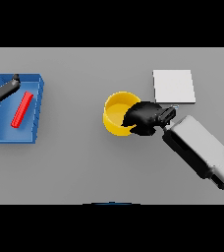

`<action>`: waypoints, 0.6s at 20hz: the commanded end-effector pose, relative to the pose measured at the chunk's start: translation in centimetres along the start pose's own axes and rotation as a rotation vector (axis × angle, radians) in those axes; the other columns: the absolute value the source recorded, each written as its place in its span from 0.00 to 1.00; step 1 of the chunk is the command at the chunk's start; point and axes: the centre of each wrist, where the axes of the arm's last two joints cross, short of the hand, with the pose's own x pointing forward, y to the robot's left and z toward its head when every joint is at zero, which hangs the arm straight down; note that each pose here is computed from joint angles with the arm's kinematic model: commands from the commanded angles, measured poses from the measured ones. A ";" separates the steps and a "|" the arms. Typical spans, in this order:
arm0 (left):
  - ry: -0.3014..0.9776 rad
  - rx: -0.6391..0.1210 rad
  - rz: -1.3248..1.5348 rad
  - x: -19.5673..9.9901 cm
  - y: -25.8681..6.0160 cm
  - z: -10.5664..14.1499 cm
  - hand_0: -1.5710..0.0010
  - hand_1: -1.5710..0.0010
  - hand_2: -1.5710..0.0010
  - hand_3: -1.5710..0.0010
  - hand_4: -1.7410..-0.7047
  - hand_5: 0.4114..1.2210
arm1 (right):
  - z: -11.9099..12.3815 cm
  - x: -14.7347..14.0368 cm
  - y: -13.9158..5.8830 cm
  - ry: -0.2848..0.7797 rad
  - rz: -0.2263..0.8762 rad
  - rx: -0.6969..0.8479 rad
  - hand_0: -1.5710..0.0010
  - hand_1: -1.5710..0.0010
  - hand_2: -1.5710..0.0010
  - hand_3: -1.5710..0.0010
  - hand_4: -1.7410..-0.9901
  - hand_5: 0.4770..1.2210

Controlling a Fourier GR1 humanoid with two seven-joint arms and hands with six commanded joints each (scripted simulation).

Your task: Pick up the red beaker and tilt it to pour out 1 green nut into yellow bowl. Pick up the yellow bowl and place it on the metallic measuring scale.

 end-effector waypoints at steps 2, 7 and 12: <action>-0.004 0.003 -0.004 0.2 -0.1 0.0 1.00 1.00 1.00 1.00 0.91 0.38 | 1.3 0.1 -1.2 0.013 0.015 -0.012 0.01 0.01 0.04 0.12 0.01 0.99; -0.003 -0.003 -0.001 0.0 0.1 0.2 1.00 1.00 1.00 1.00 0.91 0.38 | 3.7 0.3 -4.2 0.087 0.031 -0.058 0.00 0.00 0.01 0.18 0.02 1.00; -0.007 0.004 -0.009 0.1 0.5 0.2 1.00 1.00 1.00 1.00 0.91 0.39 | 4.9 -0.8 -5.6 0.120 0.048 -0.091 0.00 0.00 0.00 0.21 0.03 1.00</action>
